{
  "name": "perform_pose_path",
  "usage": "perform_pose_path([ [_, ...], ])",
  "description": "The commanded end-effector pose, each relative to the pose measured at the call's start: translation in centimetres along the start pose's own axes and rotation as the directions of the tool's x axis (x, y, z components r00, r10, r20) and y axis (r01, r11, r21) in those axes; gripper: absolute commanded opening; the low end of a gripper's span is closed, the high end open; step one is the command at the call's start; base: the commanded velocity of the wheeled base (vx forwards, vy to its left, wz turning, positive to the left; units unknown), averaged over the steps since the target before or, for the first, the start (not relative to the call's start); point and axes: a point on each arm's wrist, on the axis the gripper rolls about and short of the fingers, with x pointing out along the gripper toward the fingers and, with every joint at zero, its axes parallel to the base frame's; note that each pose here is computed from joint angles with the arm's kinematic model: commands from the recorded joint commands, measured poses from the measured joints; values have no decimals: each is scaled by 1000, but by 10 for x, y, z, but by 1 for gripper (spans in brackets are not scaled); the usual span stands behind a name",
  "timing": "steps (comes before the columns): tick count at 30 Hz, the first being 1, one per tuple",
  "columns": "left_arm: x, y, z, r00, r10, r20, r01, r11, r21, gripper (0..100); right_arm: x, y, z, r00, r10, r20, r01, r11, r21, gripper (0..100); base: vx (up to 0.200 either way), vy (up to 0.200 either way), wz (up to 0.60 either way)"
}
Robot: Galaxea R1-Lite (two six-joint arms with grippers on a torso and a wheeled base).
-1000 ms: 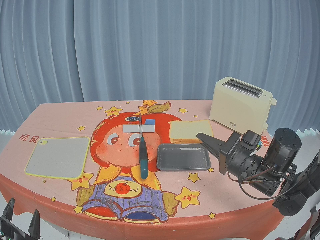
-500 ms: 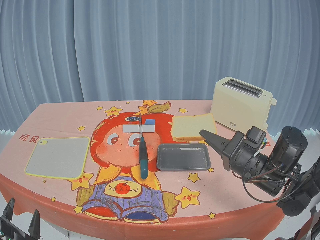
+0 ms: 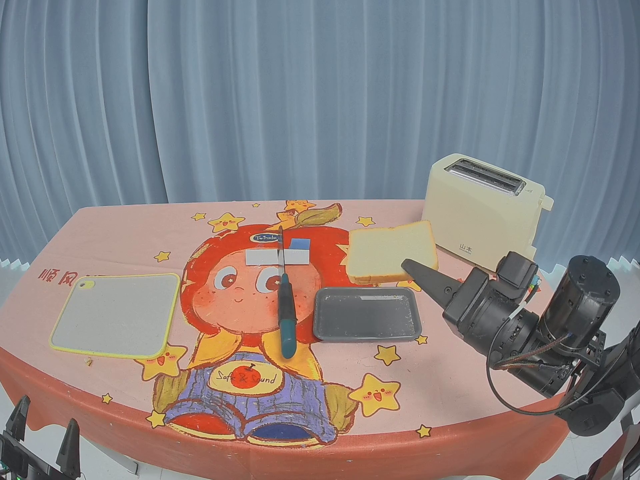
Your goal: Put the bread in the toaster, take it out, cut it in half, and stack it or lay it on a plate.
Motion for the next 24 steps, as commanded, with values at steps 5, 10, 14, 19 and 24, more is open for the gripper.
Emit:
perform_pose_path([
  [5,1,0,-5,1000,1,-16,-1,1000,0,100,-2,0,-1,1000,2,5,-2,999,-37,0,0,0,0],
  [10,1,0,-5,1000,1,-16,-1,1000,0,100,-5,-1,-2,999,27,33,-24,995,-95,0,0,0,0],
  [14,1,0,-5,1000,1,-16,-1,1000,0,100,-8,-2,-4,999,36,30,-32,993,-115,0,0,0,0],
  [19,1,0,-5,1000,1,-16,-1,1000,0,100,-9,-1,-4,999,39,30,-34,989,-147,0,0,0,0],
  [24,1,0,-5,1000,1,-16,-1,1000,0,100,-13,-4,-6,1000,24,17,-20,978,-206,0,0,0,0],
])
